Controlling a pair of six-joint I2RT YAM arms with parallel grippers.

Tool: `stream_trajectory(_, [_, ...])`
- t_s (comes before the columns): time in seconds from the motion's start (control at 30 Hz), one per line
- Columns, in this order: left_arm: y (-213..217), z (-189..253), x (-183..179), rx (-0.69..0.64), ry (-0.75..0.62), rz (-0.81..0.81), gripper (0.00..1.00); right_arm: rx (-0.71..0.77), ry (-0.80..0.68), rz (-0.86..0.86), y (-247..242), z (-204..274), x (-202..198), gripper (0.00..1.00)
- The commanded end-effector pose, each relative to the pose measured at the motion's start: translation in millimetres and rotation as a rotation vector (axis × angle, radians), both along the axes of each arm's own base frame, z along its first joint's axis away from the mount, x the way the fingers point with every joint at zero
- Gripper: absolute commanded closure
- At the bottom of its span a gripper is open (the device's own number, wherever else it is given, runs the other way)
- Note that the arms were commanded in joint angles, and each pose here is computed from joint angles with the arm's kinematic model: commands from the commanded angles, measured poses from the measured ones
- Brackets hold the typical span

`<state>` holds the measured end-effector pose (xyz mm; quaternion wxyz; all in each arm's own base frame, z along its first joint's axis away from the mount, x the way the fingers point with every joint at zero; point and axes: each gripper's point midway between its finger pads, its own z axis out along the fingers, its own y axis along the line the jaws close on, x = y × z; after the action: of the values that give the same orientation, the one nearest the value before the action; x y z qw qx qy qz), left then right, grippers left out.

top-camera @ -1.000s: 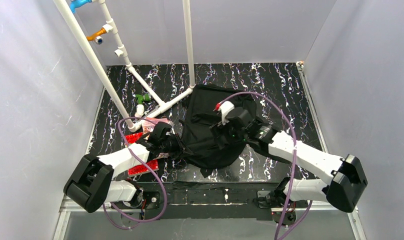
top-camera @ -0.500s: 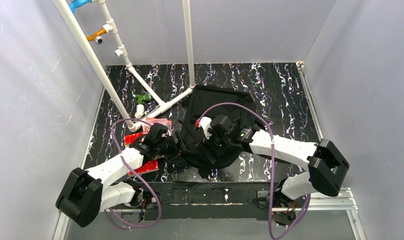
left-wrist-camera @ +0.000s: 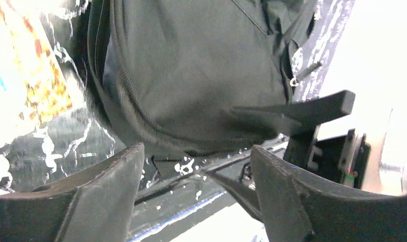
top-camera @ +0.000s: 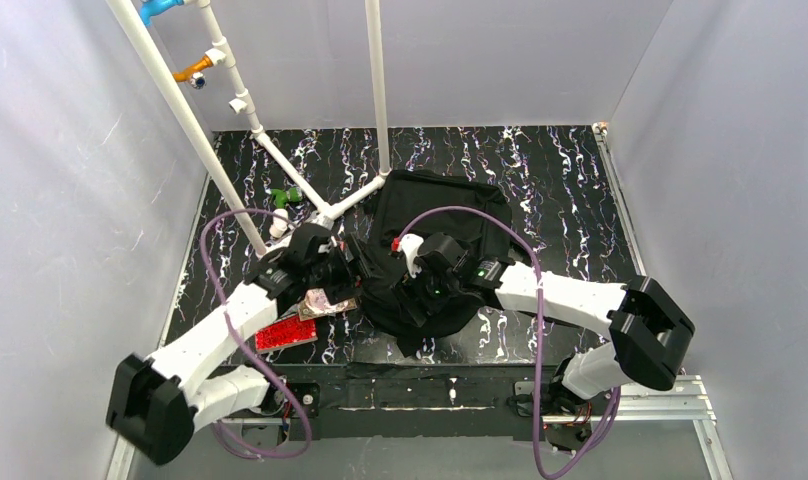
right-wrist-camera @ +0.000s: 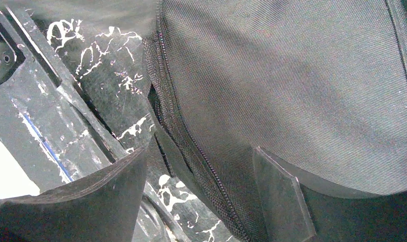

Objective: Pack the student bag
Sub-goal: Unzip the student bag at the center of the board.

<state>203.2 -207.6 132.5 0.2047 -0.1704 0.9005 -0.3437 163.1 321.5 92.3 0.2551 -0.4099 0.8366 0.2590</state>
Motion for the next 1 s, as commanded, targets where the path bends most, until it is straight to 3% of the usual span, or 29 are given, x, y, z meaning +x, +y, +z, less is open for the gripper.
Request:
stream_trajectory(0.0, [0, -11, 33, 0.112, 0.006, 0.028, 0.30, 0.078, -0.041, -0.018, 7, 27, 3, 0.16])
stream_trajectory(0.07, [0, -17, 35, 0.137, 0.022, 0.027, 0.30, 0.081, -0.053, -0.031, 4, 29, 4, 0.16])
stream_trajectory(0.37, [14, -32, 36, 0.207, 0.053, 0.087, 0.09, 0.085, -0.067, -0.047, -3, 28, 4, 0.13])
stream_trajectory(0.53, [8, -42, 40, 0.198, 0.090, 0.088, 0.11, 0.093, -0.061, -0.053, -3, 30, 3, 0.12])
stream_trajectory(0.57, [5, -44, 42, 0.186, 0.094, 0.081, 0.15, 0.093, -0.060, -0.054, -3, 31, 2, 0.12])
stream_trajectory(0.67, [-6, -44, 50, 0.154, 0.076, 0.059, 0.40, 0.094, -0.070, -0.063, -8, 32, 2, 0.11])
stream_trajectory(0.83, [-23, -22, 60, 0.096, 0.034, -0.006, 0.91, 0.086, -0.101, -0.086, -17, 37, 4, 0.07])
stream_trajectory(0.9, [-34, 0, 63, 0.033, 0.002, -0.031, 1.00, 0.062, -0.144, -0.109, -24, 42, 11, 0.05])
stream_trajectory(0.97, [-49, 22, 64, -0.065, -0.021, -0.062, 1.00, 0.031, -0.195, -0.152, -35, 48, 20, 0.02])
